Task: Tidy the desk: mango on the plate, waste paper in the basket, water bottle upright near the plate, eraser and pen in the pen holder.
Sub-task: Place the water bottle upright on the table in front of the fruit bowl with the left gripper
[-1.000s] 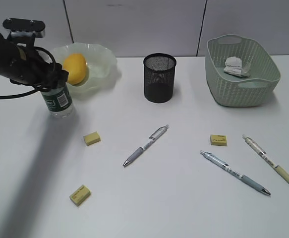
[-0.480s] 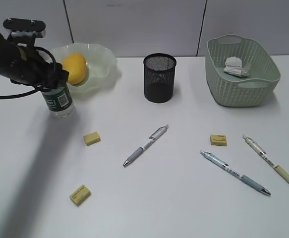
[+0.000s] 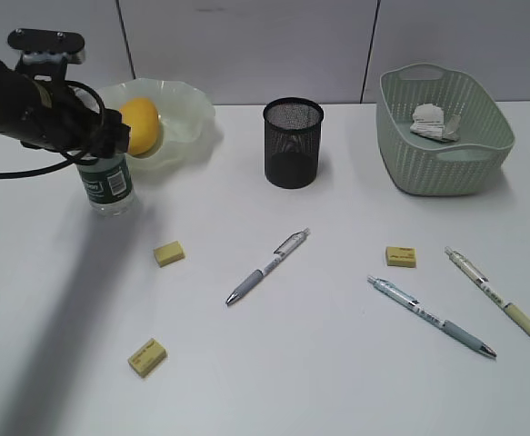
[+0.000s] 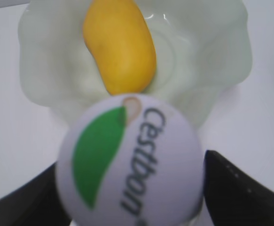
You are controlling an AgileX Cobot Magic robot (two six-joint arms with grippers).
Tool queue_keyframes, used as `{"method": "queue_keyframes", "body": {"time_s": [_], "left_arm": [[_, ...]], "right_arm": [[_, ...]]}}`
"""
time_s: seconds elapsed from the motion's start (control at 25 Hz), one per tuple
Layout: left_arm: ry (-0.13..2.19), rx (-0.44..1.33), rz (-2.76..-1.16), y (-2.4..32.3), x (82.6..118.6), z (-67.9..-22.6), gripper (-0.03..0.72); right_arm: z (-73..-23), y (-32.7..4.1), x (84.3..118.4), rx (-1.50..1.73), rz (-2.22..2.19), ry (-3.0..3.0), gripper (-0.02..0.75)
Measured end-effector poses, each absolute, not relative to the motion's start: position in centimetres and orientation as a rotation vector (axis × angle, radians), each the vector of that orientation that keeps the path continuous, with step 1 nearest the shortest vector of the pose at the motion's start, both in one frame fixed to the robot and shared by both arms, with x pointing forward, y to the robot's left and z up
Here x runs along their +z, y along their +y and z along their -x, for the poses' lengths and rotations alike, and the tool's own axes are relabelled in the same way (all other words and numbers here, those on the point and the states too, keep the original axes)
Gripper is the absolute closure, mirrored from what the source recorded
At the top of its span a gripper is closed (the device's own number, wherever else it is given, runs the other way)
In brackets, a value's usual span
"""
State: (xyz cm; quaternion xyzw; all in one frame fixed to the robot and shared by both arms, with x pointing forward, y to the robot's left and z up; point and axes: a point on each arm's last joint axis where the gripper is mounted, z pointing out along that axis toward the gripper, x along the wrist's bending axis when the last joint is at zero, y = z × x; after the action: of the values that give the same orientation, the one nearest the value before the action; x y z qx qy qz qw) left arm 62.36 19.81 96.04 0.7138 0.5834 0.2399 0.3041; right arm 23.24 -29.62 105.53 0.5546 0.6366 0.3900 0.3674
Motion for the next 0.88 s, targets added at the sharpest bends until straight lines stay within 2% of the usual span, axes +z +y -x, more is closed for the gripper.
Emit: {"method": "queue_keyframes", "body": {"time_s": [0.32,0.88], "left_arm": [[1.554,0.628,-1.911,19.6,96.2,-62.1,0.087],[1.590,0.650,-1.905,20.2,100.5,-60.1,0.101]], "right_arm": [[-23.2,-29.6,105.5,1.002,-1.425,1.635,0.316],[-23.2,-29.6,105.5,1.002,-1.425,1.635,0.316]]}}
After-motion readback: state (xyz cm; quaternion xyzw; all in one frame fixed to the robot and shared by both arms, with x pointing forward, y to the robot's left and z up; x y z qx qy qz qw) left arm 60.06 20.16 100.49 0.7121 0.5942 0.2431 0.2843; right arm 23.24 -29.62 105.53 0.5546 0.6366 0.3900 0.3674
